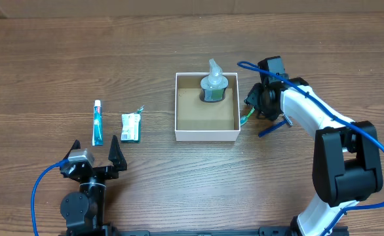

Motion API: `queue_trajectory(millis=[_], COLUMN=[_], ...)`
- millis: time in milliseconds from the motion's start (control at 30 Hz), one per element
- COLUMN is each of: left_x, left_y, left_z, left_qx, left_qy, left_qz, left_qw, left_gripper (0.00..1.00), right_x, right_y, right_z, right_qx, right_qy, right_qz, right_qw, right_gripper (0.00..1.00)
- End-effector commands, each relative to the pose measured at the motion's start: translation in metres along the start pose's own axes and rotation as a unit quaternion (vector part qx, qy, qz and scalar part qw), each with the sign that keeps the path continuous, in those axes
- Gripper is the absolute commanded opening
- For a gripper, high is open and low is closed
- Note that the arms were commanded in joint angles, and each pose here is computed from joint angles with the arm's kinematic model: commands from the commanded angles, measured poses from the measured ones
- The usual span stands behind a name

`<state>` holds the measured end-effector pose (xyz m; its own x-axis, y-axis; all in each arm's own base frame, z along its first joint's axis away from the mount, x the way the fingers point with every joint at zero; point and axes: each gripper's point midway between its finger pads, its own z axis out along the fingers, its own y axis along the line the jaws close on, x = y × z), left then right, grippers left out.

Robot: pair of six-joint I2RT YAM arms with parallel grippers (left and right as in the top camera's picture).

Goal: Pack container
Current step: 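Close the right gripper on the green toothbrush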

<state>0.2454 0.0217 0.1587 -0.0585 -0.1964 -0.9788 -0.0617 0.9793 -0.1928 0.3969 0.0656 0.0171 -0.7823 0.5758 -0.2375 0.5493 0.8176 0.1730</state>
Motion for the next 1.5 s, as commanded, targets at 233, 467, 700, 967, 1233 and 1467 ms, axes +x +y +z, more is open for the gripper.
queue_trajectory(millis=[233,467,700,967,1233,1467], left_x=[0.000,0.000,0.000,0.000,0.000,0.000], left_y=[-0.001,-0.001,-0.001,-0.001,-0.001,-0.001], left_z=[0.000,0.000,0.000,0.000,0.000,0.000], left_qx=[0.005,0.005,0.005,0.005,0.005,0.005], left_qy=[-0.002,-0.002,-0.002,-0.002,-0.002,-0.002], left_qz=[-0.008,-0.008,-0.008,-0.008,-0.008,-0.008], left_qw=[1.000,1.000,1.000,1.000,1.000,1.000], left_gripper=[1.00,1.00,1.00,1.00,1.00,1.00], right_x=[-0.007,-0.013,-0.019,-0.025,-0.022,-0.020], right_y=[-0.011,-0.010,-0.023,-0.034,-0.036,-0.035], right_z=[0.013,0.013,0.013,0.012,0.012,0.013], right_qx=[0.033,0.027,0.051,0.068,0.067,0.063], right_qy=[-0.029,-0.036,-0.049,-0.056,-0.046,-0.044], right_qz=[-0.007,-0.001,0.014,0.022,0.030,0.061], right_qw=[0.999,0.999,0.997,0.996,0.996,0.995], right_gripper=[0.55,0.40,0.39,0.35,0.34,0.19])
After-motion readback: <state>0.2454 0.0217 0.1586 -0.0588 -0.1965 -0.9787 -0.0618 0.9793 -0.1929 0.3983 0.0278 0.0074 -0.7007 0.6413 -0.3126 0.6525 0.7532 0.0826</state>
